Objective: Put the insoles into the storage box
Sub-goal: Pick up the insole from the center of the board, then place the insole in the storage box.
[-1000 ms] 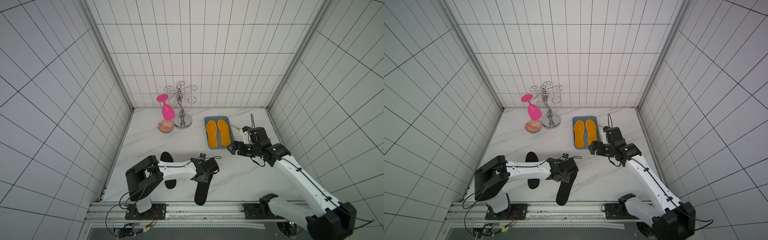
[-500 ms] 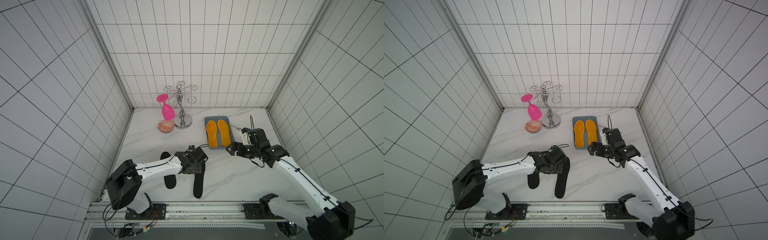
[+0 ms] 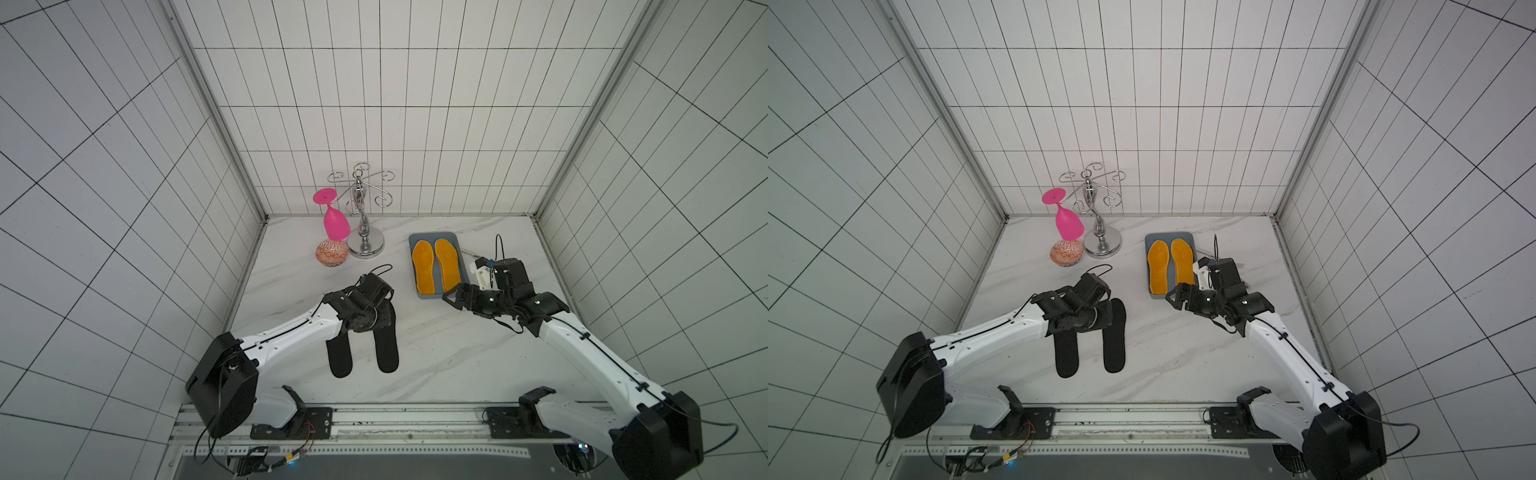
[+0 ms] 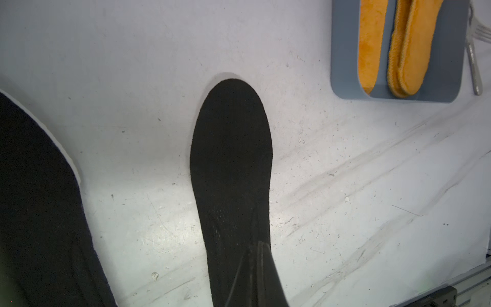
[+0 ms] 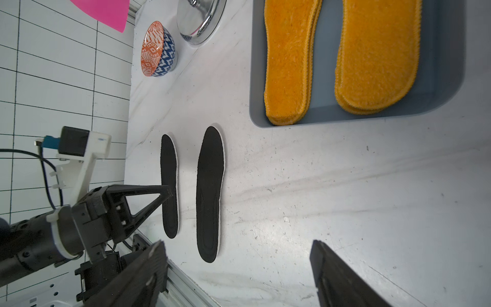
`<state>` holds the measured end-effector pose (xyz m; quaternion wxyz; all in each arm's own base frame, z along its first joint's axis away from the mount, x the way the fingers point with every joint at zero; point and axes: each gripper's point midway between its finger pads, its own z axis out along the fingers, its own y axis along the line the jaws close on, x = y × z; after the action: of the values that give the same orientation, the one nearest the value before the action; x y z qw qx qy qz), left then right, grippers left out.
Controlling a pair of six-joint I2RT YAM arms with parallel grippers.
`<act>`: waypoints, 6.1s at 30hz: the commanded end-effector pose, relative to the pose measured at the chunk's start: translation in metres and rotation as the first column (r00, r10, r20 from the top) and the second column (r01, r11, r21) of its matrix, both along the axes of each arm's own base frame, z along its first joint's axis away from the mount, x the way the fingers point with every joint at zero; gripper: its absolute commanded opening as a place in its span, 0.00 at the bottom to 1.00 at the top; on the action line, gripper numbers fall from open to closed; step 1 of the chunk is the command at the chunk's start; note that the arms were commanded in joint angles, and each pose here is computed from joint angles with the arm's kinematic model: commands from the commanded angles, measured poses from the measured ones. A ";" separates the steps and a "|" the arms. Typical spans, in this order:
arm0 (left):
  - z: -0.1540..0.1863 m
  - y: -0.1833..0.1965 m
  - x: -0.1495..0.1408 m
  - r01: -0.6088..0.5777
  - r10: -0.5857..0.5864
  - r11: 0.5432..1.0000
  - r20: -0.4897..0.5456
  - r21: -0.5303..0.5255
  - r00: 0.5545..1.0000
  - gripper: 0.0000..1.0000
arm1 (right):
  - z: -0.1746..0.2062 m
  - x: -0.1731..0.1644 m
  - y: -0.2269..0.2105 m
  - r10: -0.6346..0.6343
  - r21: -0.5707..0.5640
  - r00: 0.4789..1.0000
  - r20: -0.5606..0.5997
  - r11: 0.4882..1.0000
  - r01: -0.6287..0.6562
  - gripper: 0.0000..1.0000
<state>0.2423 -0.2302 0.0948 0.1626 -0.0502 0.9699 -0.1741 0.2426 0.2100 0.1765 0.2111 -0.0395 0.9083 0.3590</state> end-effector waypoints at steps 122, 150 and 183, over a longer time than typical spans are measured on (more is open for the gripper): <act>0.137 0.001 0.045 0.211 -0.037 0.925 0.480 -0.315 0.877 0.96 | -0.018 0.129 0.025 0.162 0.100 0.987 -0.021 0.982 -0.159 0.00; 0.104 0.047 0.055 0.088 0.034 0.951 0.384 -0.298 0.923 0.95 | -0.090 0.257 0.057 0.101 0.263 0.993 -0.053 0.961 -0.084 0.00; 0.077 0.071 0.046 0.015 0.049 0.976 0.290 -0.215 0.956 0.95 | -0.102 0.241 0.051 0.135 0.090 0.987 -0.087 0.988 -0.127 0.49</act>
<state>0.2901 -0.1688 0.1775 0.3002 -0.0433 0.9031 -0.3039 0.4760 0.2645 0.0536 0.1206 -0.0723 0.8879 0.4380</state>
